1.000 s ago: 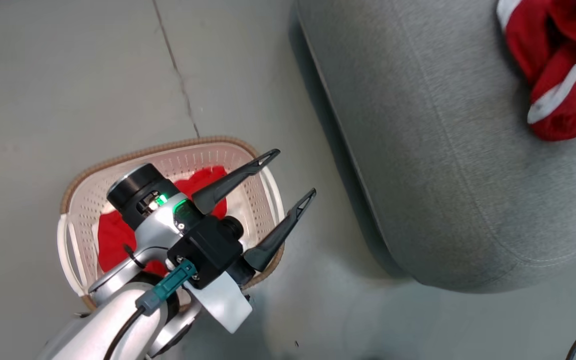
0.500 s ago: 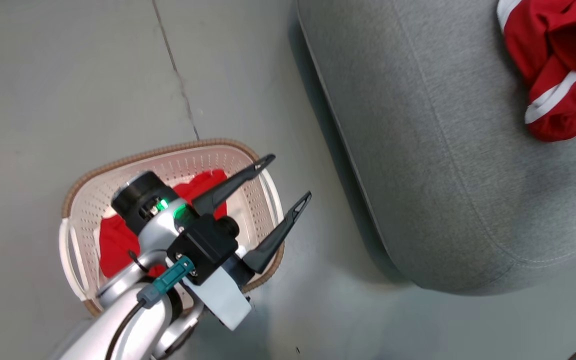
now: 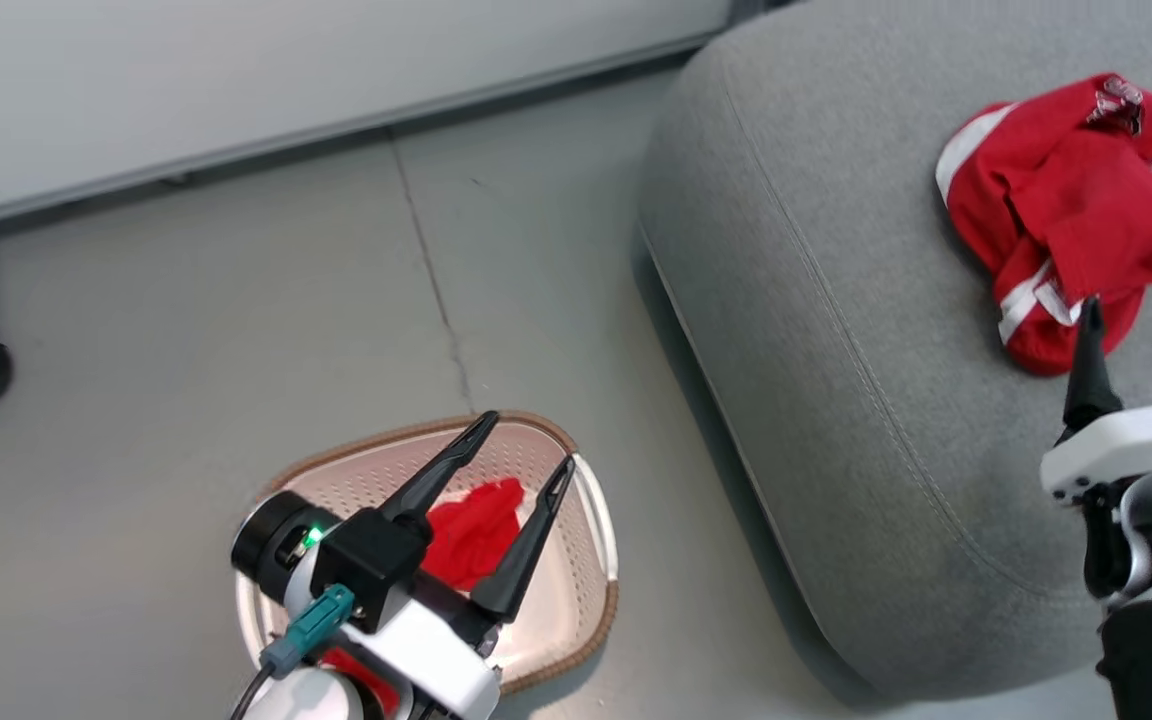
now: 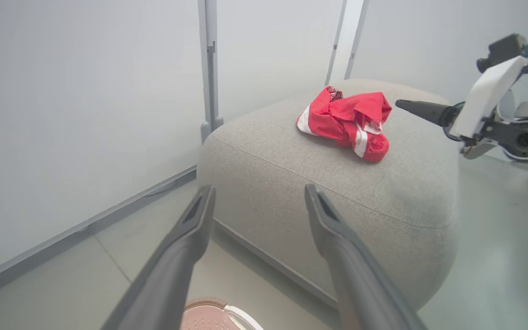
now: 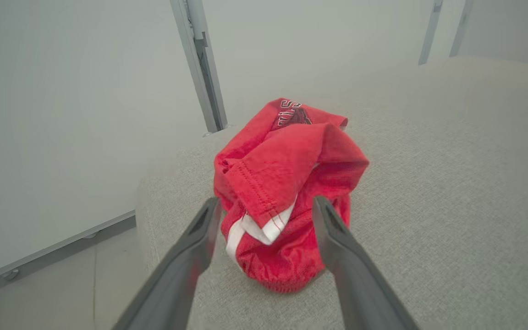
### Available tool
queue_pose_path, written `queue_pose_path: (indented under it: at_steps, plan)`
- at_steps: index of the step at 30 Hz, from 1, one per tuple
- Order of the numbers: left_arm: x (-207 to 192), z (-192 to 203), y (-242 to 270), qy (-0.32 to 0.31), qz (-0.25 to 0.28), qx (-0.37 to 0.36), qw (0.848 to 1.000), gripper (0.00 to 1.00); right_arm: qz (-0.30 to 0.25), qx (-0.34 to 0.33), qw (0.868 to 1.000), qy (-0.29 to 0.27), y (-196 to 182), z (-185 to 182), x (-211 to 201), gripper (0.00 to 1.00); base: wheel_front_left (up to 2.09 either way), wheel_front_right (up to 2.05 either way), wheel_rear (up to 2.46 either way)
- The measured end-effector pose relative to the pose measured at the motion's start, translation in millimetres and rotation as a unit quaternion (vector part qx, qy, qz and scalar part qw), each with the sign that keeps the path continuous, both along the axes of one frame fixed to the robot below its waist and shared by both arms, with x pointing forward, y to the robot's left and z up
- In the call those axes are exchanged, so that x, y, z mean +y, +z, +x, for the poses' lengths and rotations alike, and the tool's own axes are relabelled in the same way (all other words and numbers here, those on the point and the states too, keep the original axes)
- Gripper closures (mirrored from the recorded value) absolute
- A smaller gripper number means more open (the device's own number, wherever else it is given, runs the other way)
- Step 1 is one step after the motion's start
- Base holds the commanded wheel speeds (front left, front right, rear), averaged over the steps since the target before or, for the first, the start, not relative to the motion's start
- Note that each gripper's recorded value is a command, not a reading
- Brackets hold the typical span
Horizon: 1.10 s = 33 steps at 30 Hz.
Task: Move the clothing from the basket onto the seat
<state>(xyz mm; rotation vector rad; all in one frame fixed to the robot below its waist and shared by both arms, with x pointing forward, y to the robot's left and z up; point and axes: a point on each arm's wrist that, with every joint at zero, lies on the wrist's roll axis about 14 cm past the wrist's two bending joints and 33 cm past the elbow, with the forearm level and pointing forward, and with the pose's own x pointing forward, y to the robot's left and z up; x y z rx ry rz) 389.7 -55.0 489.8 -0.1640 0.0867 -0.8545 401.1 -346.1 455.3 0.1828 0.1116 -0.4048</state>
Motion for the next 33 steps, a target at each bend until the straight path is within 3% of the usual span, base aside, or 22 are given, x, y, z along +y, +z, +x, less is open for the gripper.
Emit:
queue_pose_path:
  at_steps: [7, 13, 24, 33]
  plan:
    - [47.8, -5.8, 11.6, 0.102, -0.003, -0.005, 0.995, 0.0, -0.001, -0.063, 0.994, 0.087, 30.7, 13.4, 66.5, 0.0, 0.0, 0.0, 0.0]
    - [100.9, -6.9, 21.5, 0.204, -0.003, -0.016, 0.979, 0.0, -0.005, -0.109, 0.982, 0.156, 63.6, 21.1, 119.2, 0.0, 0.0, 0.0, 0.0]
    - [204.5, -16.4, 51.1, 0.378, -0.034, -0.055, 0.924, 0.0, 0.004, -0.144, 0.954, 0.264, 100.0, 5.7, 197.6, 0.0, 0.0, 0.0, 0.0]
    - [256.1, -30.2, 58.8, 0.456, -0.055, -0.064, 0.886, 0.0, 0.001, -0.14, 0.947, 0.287, 103.2, -9.5, 212.4, 0.0, 0.0, 0.0, 0.0]
